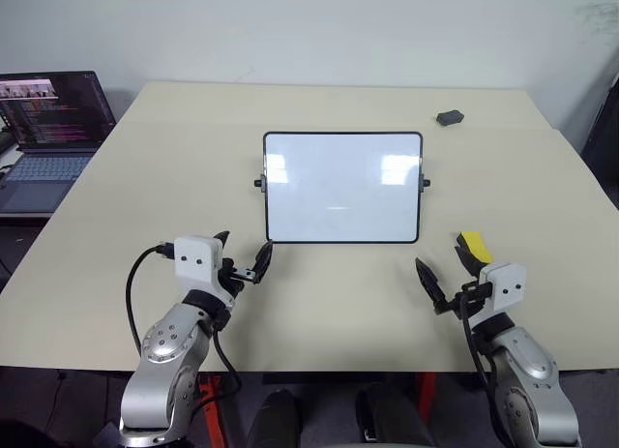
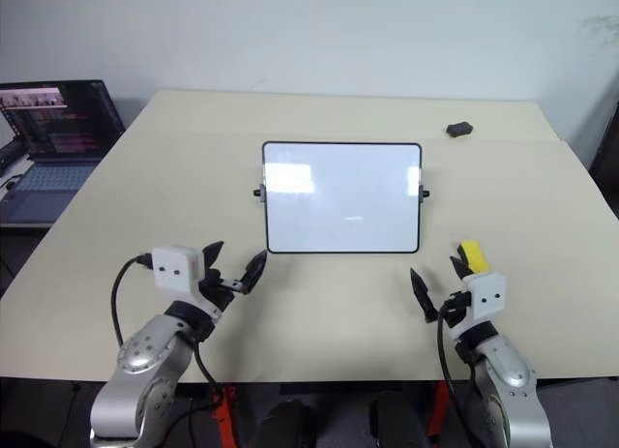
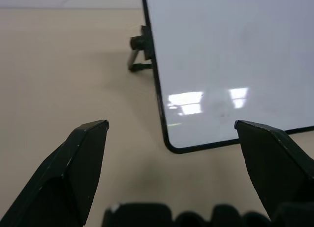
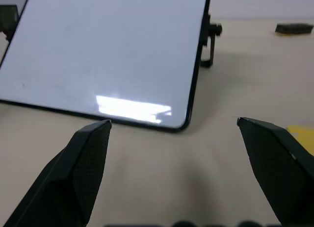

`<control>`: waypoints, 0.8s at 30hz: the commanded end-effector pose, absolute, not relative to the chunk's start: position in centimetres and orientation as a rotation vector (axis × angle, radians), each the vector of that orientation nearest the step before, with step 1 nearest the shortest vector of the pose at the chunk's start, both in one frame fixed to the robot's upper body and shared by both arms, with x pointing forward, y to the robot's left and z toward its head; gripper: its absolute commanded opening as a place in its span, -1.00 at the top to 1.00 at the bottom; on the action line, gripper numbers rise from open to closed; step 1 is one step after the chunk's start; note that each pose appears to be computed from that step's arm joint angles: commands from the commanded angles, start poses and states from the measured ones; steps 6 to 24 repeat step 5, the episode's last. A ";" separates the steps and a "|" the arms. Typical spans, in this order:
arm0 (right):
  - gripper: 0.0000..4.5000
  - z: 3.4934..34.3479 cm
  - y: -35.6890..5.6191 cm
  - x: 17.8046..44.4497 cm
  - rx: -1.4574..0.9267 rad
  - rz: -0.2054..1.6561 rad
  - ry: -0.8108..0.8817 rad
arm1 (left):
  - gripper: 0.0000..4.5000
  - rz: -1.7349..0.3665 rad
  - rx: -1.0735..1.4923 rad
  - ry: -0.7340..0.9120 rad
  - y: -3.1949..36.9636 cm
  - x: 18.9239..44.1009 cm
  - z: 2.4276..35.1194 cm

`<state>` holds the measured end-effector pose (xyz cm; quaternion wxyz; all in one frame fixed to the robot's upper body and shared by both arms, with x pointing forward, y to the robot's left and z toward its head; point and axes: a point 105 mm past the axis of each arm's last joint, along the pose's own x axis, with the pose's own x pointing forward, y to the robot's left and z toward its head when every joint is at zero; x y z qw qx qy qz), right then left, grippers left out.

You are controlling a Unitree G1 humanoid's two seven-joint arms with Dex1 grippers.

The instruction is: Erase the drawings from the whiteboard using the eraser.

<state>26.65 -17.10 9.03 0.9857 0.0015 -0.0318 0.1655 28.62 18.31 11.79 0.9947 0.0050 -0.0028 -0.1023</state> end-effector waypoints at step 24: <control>-0.98 6.6 -17.8 25.4 0.001 0.309 0.030 | -1.00 -0.159 0.048 -0.085 19.5 29.1 13.6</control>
